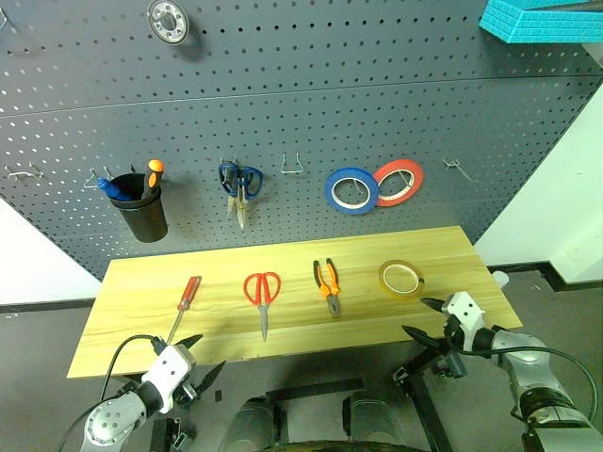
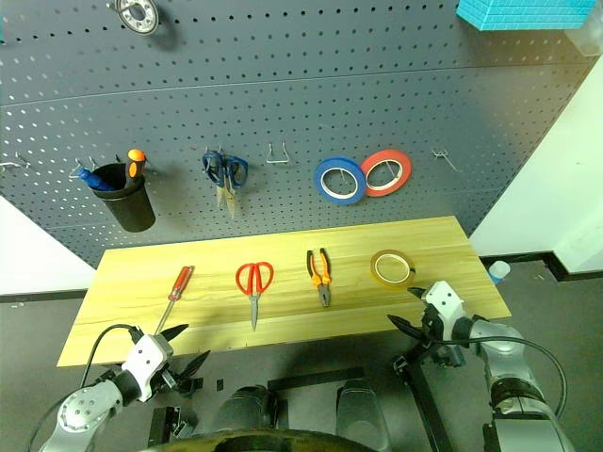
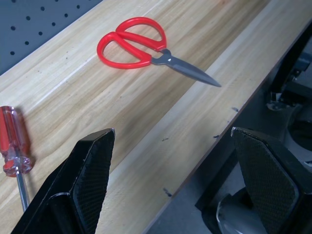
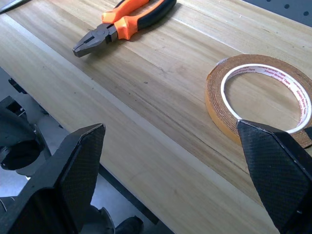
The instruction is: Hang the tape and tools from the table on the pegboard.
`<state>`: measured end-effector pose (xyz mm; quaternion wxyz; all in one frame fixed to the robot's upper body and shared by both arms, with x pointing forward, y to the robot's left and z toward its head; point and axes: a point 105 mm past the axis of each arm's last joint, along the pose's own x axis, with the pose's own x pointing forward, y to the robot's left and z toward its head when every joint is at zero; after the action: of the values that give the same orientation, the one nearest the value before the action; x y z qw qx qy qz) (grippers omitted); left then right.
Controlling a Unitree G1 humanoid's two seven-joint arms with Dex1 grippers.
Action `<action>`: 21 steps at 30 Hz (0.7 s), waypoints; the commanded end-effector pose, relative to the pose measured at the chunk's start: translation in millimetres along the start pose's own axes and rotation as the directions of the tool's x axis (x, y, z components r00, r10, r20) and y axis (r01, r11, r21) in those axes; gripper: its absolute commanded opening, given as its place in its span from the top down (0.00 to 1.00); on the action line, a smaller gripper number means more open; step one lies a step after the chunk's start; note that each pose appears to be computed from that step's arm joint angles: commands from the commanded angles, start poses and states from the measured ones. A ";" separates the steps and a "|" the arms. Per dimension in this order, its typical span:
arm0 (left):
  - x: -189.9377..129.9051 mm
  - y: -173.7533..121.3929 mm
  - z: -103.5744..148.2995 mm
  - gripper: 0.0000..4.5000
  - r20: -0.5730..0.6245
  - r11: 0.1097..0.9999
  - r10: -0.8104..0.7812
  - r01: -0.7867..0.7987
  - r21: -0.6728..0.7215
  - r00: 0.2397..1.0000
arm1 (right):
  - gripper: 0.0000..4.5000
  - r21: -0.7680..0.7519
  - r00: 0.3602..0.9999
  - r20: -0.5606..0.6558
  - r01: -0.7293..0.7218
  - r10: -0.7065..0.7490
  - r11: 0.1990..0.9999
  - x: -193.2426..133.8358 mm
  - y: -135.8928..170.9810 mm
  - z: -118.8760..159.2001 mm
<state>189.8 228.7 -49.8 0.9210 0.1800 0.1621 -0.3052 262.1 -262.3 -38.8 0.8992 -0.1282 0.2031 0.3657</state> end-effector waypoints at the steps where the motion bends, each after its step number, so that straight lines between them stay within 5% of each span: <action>1: 1.4 3.2 2.5 0.11 0.025 1.000 0.007 -0.008 0.016 1.000 | 0.00 -0.031 0.999 0.033 0.005 -0.004 0.999 2.9 -4.1 10.7; 21: -0.8 5.2 5.9 0.11 0.047 0.999 0.021 -0.022 0.026 0.999 | 0.00 -0.021 1.000 0.026 0.016 -0.016 1.000 5.4 -5.6 7.3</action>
<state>186.5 230.9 -53.9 0.9212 0.1830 0.1558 -0.3059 263.8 -263.8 -41.2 0.9010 -0.1269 0.2057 0.3603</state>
